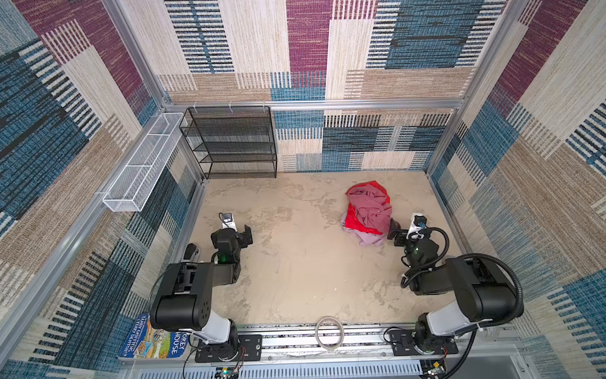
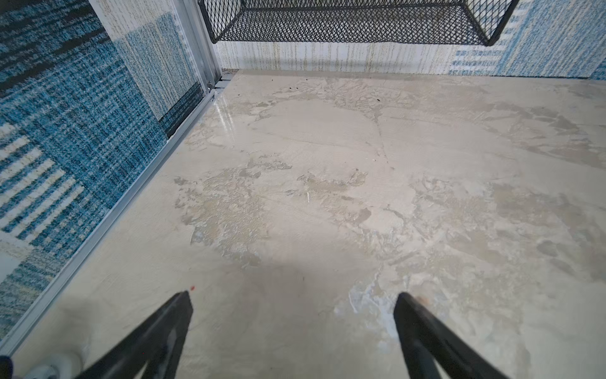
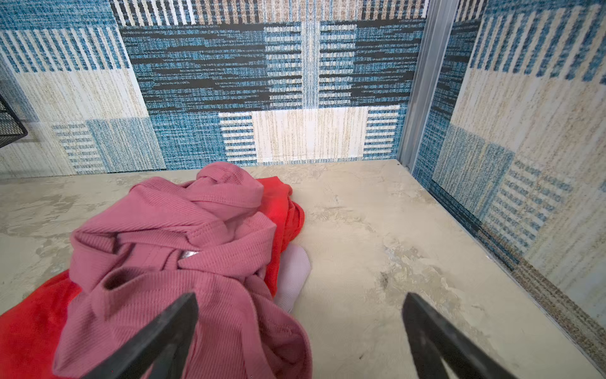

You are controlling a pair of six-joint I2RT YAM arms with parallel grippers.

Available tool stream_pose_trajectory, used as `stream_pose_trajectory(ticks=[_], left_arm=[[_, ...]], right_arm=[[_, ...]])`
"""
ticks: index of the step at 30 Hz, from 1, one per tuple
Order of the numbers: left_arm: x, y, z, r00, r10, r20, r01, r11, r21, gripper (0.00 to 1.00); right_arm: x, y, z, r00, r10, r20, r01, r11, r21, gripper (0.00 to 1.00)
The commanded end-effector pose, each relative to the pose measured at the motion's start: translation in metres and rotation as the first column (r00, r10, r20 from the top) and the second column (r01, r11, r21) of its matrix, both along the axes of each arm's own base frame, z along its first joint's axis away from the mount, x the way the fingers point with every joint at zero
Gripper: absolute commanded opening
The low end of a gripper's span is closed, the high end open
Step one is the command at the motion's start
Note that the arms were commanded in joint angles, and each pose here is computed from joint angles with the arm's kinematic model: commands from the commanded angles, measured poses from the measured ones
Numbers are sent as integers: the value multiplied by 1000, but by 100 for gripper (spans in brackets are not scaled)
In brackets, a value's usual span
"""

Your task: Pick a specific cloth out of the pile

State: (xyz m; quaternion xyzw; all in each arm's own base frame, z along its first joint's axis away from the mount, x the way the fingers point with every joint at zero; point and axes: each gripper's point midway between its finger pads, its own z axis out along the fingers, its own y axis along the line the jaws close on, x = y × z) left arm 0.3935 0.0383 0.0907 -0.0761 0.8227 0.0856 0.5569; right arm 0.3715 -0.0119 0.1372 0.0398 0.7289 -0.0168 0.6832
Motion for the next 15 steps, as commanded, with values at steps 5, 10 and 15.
stream_pose_trajectory(ticks=[5, 10, 15], left_arm=[[2, 1, 6, 1000, 10, 29, -10, 1000, -11, 99], [2, 1, 7, 999, 9, 31, -9, 1000, -11, 99], [2, 1, 6, 1000, 10, 28, -10, 1000, -10, 99]], right_arm=[[1, 0, 8, 1000, 3, 31, -3, 1000, -1, 100], [1, 1, 8, 999, 4, 31, -4, 1000, -1, 100], [1, 1, 8, 1000, 4, 30, -4, 1000, 0, 100]])
